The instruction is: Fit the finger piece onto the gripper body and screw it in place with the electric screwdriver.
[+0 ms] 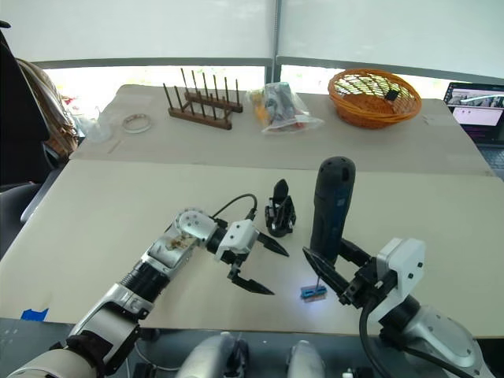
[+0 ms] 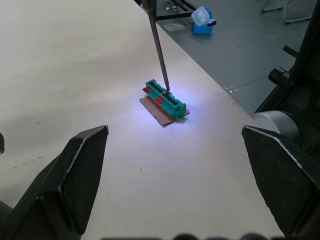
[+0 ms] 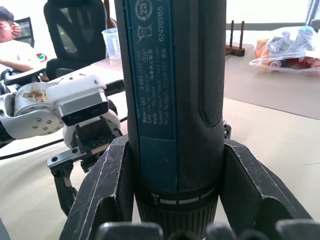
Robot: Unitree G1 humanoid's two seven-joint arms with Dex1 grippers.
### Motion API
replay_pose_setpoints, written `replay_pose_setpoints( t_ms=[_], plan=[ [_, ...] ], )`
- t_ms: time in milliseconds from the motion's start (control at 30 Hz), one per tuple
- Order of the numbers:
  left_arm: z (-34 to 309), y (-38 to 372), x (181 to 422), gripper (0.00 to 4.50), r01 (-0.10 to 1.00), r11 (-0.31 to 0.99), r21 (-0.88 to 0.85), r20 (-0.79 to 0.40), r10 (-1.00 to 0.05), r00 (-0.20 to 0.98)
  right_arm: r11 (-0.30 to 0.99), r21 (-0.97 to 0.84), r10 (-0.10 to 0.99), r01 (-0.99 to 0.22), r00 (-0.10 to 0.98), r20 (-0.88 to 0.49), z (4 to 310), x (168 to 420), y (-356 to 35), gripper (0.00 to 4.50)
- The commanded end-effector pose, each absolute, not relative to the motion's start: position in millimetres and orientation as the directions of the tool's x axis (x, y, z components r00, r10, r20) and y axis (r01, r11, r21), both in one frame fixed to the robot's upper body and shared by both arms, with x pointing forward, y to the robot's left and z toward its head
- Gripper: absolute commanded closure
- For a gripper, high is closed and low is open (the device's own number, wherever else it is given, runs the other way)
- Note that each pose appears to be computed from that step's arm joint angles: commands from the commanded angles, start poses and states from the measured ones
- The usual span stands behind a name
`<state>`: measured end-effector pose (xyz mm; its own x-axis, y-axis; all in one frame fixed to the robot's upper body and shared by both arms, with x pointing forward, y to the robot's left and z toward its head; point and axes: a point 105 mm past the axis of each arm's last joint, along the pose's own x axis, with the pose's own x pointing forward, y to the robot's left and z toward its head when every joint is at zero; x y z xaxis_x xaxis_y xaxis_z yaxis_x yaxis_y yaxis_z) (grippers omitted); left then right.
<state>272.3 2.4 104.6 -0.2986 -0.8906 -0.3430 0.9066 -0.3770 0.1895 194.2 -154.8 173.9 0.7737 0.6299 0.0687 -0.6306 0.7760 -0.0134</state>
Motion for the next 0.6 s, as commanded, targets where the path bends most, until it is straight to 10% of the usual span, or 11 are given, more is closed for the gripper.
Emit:
replay_pose_setpoints(
  t_ms=[33, 600],
  plan=[
    [112.0, -1.8, 270.4, 0.00, 0.893, -0.390, 0.224, -0.330, -0.893, -0.307, 0.769, -0.059, 0.638, -0.636, 0.761, 0.113, 188.3, 189.7, -153.2, 2.53],
    [110.5, -0.3, 268.0, 0.00, 0.889, -0.400, 0.222, -0.336, -0.887, -0.316, 0.770, -0.037, 0.632, -0.638, 0.752, 0.186, 208.4, 188.4, -151.4, 2.53]
  ],
)
